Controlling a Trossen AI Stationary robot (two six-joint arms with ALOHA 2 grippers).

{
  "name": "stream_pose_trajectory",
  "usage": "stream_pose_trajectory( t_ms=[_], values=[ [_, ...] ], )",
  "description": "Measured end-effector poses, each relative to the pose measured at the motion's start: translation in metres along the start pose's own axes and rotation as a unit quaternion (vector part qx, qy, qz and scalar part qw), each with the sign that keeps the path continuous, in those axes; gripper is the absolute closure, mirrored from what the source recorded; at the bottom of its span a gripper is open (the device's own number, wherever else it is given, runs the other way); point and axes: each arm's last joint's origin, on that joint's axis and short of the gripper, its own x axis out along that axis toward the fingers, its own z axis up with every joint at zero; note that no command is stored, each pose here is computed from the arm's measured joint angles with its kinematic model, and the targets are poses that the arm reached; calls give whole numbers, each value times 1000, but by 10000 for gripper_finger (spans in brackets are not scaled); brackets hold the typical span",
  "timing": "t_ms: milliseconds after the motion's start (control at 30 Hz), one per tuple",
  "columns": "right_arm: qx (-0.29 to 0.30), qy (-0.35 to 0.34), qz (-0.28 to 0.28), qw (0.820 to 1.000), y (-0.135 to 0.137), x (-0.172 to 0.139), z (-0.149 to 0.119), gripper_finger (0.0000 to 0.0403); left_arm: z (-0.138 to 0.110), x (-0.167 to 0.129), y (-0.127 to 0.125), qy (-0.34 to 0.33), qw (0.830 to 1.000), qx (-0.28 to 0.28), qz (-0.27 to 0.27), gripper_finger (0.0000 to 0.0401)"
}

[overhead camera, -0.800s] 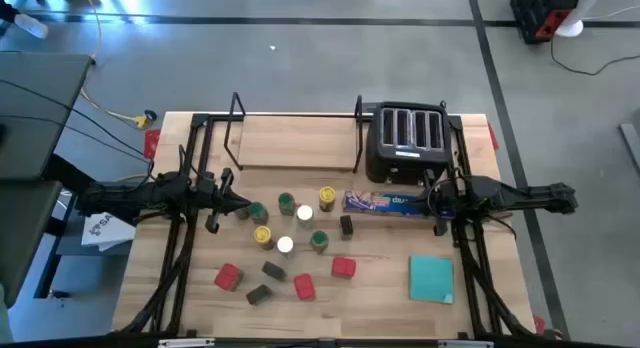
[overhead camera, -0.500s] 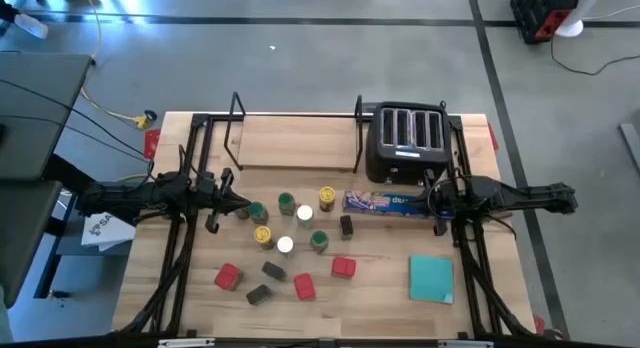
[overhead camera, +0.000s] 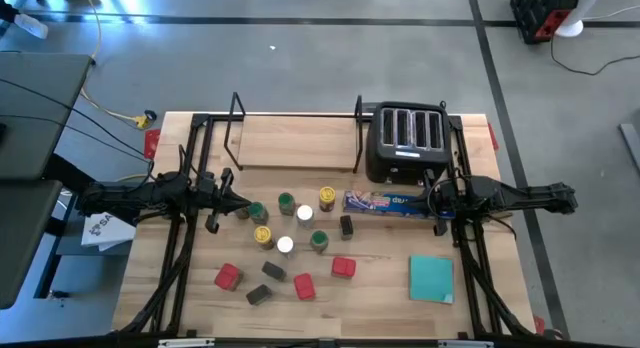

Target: Shelf spices

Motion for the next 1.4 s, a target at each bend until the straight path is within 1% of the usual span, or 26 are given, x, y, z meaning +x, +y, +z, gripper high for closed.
stream_pose_trajectory(
  t_ms=[533, 567, 600, 633, 700, 733, 800, 833, 900, 1000, 1067, 1133, 1267, 1400],
  values=[
    [-1, -8, 1, 1000, 0, 0, 2, 402, 0, 0, 0, -1, 1000, 0, 3, 398],
    [20, -25, 2, 999, 0, 0, 5, 402, 0, 0, 0, -1, 1000, -2, 3, 398],
    [55, -49, 6, 997, 1, 0, 9, 402, 0, 0, 0, -3, 1000, -6, 4, 398],
    [73, -77, 11, 994, 1, -1, 15, 402, 1, 0, 0, -6, 1000, -14, 7, 398],
    [77, -126, 36, 988, 3, -3, 25, 402, 3, 0, 1, -18, 999, -29, 17, 398],
    [67, -148, 55, 985, 4, -4, 29, 402, 4, 0, 1, -22, 999, -36, 27, 398],
    [11, -197, 86, 977, 8, -5, 39, 402, 3, 0, 3, -23, 997, -52, 47, 398],
    [-17, -218, 90, 972, 10, -5, 42, 402, 3, 0, 3, -24, 996, -62, 56, 398],
    [-50, -239, 97, 965, 13, -2, 46, 402, 3, 0, 4, -28, 994, -84, 68, 398],
    [-72, -237, 116, 962, 20, 8, 45, 402, 3, 0, 4, -31, 991, -109, 71, 398],
    [-74, -225, 124, 964, 25, 17, 42, 402, 3, 0, 4, -30, 991, -113, 71, 398],
    [-77, -210, 121, 967, 30, 30, 42, 402, 3, 0, 4, -29, 991, -113, 71, 398],
    [-99, -216, 103, 966, 41, 65, 63, 402, 3, 0, 4, -29, 991, -113, 72, 398],
    [-104, -206, 102, 968, 52, 106, 88, 402, 2, 0, 4, -28, 991, -113, 72, 398]
  ],
)
